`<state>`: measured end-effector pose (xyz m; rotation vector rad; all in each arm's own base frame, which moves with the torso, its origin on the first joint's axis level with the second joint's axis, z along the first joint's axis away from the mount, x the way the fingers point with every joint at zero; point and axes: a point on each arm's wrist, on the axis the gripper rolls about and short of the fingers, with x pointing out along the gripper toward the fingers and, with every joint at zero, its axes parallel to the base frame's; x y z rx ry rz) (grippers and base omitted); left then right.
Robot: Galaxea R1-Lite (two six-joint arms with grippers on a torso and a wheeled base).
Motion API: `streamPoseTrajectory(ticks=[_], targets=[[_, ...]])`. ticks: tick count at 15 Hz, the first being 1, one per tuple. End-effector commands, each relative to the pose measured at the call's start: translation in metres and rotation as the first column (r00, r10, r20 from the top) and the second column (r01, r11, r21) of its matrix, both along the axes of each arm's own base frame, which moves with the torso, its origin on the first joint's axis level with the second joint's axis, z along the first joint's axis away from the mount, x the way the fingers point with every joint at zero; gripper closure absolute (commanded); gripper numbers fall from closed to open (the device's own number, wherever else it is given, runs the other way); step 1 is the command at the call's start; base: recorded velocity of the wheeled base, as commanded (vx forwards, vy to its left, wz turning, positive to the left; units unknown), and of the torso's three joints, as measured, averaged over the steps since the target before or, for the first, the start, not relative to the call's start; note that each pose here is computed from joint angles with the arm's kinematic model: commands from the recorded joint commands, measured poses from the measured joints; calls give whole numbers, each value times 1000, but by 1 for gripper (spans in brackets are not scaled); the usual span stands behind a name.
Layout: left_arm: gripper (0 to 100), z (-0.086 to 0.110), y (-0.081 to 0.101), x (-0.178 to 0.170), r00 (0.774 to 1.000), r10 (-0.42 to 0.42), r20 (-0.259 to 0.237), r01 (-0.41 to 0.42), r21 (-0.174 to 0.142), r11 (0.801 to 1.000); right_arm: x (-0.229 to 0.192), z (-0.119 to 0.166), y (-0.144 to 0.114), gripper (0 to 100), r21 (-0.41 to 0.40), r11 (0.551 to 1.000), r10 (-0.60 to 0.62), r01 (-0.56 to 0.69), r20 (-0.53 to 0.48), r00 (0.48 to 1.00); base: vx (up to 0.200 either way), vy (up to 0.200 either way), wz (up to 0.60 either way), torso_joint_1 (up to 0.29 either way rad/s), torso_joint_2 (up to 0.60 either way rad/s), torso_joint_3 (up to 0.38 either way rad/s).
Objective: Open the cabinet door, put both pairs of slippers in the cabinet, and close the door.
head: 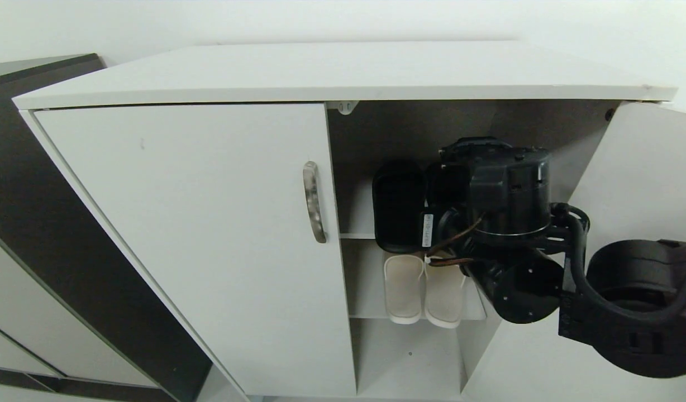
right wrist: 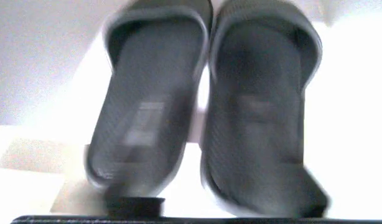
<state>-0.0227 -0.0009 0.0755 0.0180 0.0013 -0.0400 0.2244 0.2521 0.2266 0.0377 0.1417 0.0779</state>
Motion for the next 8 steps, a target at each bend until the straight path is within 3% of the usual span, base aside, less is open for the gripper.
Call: streamPoseTrajectory(ticks=[1,8], targets=[[100,0,0,0,1000,0,0,0,0,1000,-8,-9,-8,100,-1,1000,9,-9,5,1000,0,0,0,0,0,0],[100,0,0,0,1000,0,0,0,0,1000,-10,-18,-7,100,-25,1000,15,-15,-7,1000,0,0,0,0,0,0]])
